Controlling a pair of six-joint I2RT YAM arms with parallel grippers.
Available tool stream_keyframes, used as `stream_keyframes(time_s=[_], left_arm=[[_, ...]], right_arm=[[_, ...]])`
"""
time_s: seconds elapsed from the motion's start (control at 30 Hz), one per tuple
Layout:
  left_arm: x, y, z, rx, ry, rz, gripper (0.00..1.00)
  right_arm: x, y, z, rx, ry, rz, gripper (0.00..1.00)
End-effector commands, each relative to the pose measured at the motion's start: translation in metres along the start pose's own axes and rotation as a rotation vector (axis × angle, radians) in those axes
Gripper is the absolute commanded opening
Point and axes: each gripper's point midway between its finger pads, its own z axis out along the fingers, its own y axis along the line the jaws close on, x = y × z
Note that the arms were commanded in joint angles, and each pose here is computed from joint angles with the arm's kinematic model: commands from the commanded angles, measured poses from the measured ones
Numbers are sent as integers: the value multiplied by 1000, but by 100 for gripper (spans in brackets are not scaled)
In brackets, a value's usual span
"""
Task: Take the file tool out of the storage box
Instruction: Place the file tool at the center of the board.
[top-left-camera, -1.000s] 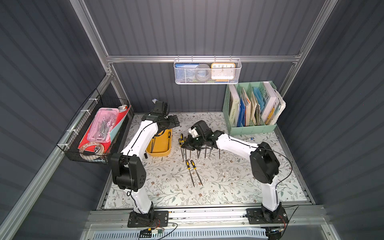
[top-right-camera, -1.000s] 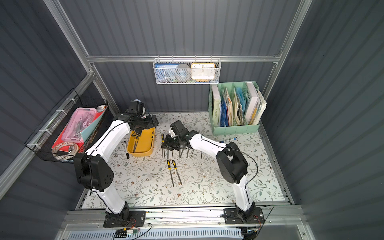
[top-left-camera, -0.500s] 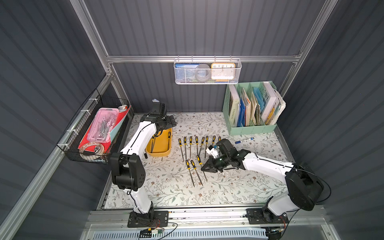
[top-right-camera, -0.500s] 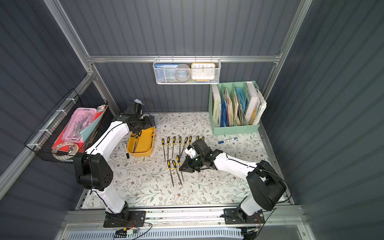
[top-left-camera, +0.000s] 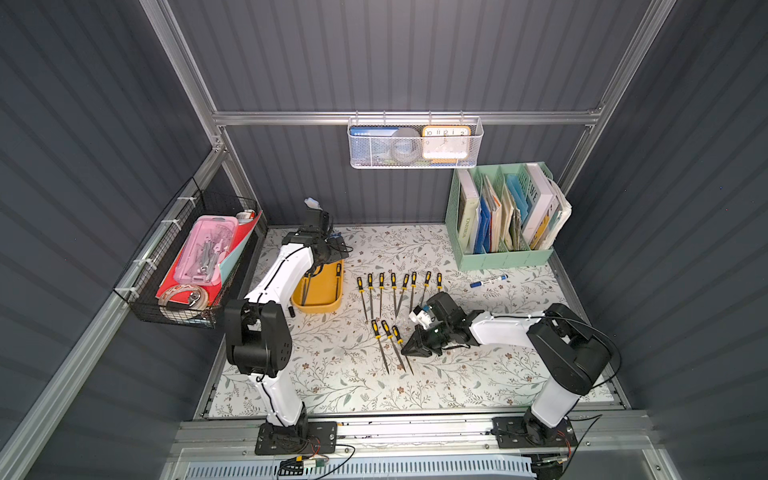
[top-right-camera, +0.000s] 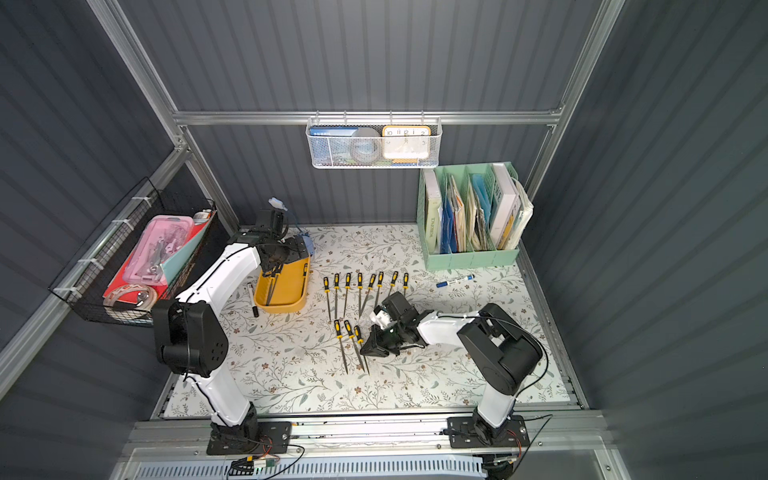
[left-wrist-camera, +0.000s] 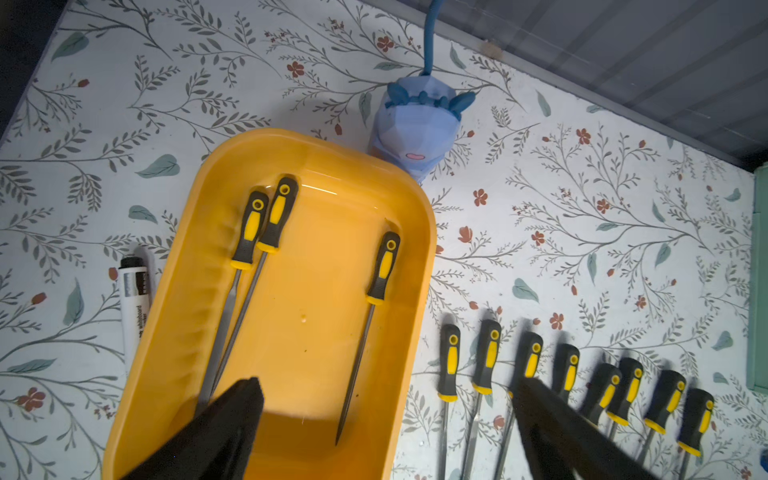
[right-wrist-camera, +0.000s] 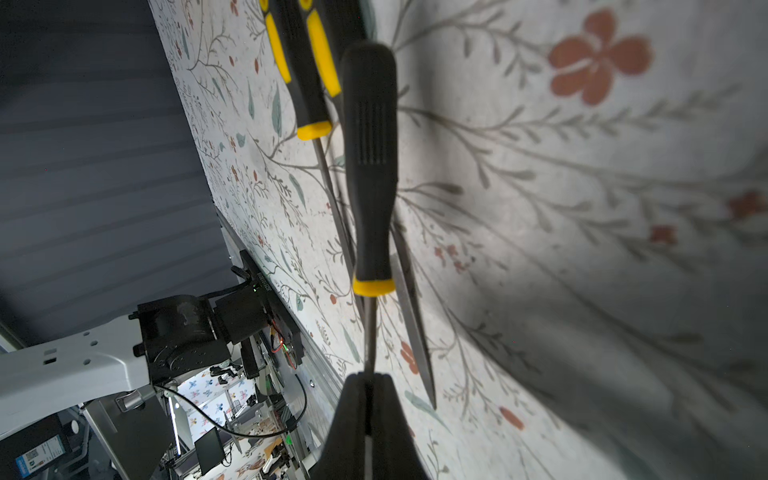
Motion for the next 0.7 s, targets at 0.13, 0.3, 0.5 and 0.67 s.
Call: stream_keyframes(time_s=[0.13, 0.3, 0.5, 0.67], left_arm=[[4, 17, 13, -69, 33, 10, 100], [7, 21, 18, -82, 47, 6, 100], [7, 21, 21, -89, 57, -1, 100], [14, 28, 29, -113, 74, 0, 99]], right_arm=[[-15, 3, 1, -48, -33, -8, 0], [-21, -7, -6, -36, -63, 7, 0], [-14, -18, -4, -21, -51, 17, 20], [-11, -21, -11, 8, -62, 7, 38]])
